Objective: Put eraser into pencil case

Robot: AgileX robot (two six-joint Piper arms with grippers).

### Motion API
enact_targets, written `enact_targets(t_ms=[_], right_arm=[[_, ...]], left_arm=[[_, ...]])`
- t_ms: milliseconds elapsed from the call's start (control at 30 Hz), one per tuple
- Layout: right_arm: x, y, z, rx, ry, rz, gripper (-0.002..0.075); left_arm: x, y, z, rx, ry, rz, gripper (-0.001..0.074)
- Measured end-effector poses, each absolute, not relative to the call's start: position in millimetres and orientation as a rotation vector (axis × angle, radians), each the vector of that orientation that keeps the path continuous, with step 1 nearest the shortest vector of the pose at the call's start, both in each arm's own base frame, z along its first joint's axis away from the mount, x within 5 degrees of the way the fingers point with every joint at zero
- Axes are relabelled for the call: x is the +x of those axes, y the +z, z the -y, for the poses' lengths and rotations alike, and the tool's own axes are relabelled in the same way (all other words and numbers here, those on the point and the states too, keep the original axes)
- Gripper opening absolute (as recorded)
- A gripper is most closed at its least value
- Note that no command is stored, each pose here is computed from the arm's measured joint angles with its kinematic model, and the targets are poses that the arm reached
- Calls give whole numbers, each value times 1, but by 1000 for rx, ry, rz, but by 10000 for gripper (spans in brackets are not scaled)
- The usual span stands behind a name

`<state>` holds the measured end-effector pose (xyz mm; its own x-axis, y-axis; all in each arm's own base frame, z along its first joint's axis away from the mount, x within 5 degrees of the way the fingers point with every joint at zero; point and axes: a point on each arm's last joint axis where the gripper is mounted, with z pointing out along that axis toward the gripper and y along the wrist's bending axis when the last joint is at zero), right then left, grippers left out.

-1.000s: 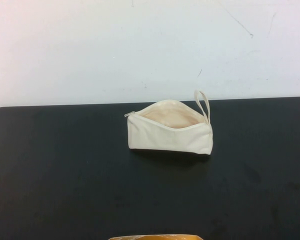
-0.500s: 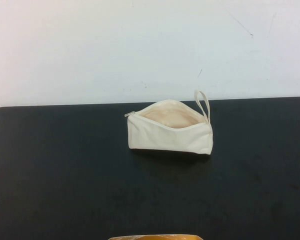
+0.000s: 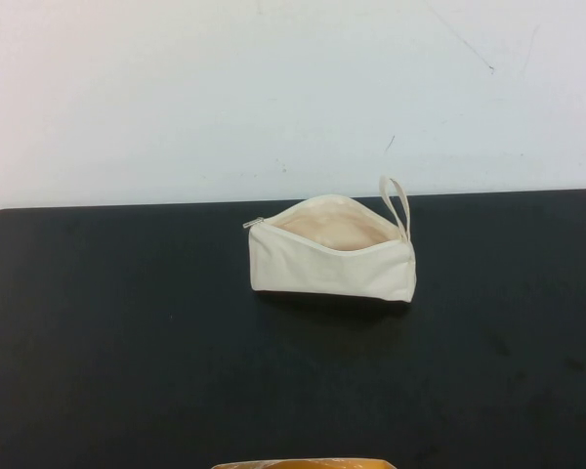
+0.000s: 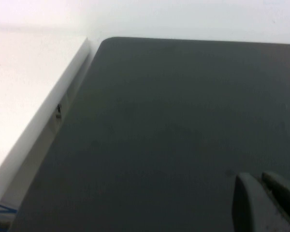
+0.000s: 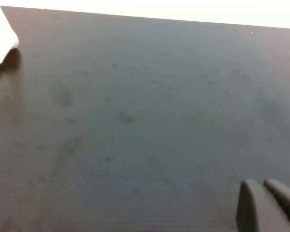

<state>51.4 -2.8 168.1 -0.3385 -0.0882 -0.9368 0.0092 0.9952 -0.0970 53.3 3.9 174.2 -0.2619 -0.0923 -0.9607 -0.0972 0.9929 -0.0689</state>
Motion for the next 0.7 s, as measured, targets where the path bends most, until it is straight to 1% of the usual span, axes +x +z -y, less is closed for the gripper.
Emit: enact_targets(t_ms=[700], right_arm=[[51,168,3,-55,-98,-1914,-1]], left_arm=[[53,174,-4,-143,6,-1855,-1]])
